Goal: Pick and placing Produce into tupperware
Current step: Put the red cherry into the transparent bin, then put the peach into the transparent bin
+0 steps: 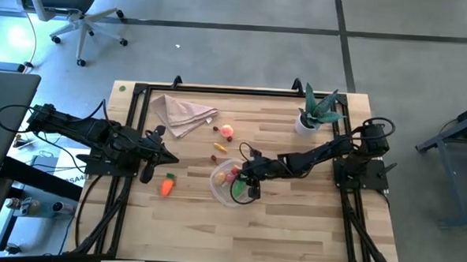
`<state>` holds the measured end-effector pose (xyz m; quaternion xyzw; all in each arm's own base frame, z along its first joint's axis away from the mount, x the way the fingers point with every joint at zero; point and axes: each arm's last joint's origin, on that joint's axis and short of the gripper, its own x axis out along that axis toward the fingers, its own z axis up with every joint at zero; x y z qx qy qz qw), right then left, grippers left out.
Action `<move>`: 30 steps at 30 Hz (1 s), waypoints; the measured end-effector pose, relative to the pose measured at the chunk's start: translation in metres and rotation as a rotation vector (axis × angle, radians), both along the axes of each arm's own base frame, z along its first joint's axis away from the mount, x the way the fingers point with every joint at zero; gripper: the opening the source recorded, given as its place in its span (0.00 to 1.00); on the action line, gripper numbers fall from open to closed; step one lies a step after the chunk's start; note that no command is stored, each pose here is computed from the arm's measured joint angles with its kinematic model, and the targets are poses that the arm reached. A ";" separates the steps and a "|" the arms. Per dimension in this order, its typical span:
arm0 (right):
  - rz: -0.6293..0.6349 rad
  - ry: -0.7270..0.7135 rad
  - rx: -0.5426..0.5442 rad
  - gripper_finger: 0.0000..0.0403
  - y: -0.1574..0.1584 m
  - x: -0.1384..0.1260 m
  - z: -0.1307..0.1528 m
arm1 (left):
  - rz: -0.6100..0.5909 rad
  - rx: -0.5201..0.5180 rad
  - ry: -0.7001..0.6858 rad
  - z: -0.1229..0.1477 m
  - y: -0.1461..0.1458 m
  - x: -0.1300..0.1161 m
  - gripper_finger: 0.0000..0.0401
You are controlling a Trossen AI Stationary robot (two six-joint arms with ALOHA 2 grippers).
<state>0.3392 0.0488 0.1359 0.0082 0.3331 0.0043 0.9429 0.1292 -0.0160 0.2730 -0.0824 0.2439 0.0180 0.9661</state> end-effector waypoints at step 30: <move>-0.012 -0.188 -0.048 0.35 -0.005 0.006 0.026 | 0.000 0.000 0.001 0.000 0.000 0.000 0.01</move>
